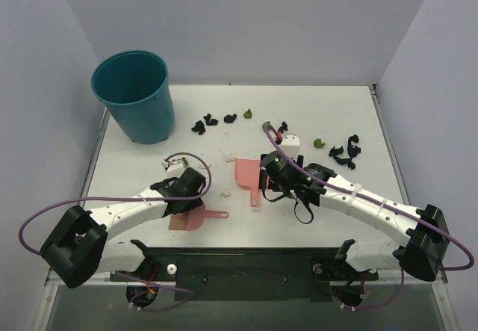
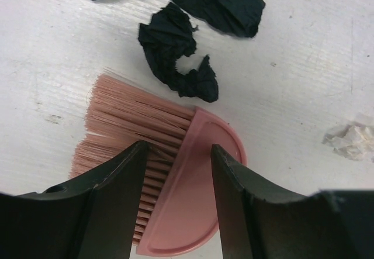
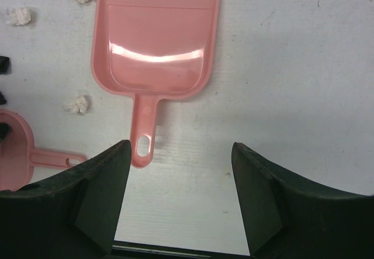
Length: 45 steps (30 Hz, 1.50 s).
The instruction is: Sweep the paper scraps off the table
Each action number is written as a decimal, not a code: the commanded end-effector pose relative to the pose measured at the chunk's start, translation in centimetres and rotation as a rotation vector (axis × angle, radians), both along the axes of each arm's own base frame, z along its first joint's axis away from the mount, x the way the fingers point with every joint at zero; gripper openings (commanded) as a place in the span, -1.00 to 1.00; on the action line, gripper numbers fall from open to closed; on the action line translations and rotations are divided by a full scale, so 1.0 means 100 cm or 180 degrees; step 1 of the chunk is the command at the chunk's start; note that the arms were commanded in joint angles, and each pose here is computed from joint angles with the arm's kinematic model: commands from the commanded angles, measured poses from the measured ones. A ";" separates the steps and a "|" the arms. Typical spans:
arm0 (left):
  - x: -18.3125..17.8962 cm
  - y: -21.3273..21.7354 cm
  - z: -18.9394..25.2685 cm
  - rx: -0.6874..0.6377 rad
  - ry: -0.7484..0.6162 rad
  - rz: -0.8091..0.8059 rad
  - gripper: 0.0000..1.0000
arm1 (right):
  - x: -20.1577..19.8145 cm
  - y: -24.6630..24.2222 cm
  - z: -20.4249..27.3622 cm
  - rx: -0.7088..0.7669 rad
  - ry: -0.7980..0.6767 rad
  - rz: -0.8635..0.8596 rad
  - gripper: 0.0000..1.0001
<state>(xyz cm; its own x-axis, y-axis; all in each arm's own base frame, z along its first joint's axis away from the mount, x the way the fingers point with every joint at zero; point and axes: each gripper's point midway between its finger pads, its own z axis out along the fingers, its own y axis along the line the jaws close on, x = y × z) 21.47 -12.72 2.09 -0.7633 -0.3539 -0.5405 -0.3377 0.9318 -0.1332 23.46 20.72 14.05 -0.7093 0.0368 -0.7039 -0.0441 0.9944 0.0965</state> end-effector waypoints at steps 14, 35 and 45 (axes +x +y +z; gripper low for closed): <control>0.014 -0.046 0.030 -0.0234 -0.0077 -0.0810 0.28 | 0.004 -0.011 0.007 -0.0075 -0.0101 -0.0007 0.29; -0.030 -0.046 0.076 -0.0613 0.0087 0.1155 0.45 | 0.001 -0.014 0.003 -0.0131 -0.0157 0.0193 0.29; -0.038 -0.081 0.037 -0.1062 0.0249 0.1854 0.18 | -0.004 -0.033 0.014 -0.0121 -0.0209 0.0122 0.29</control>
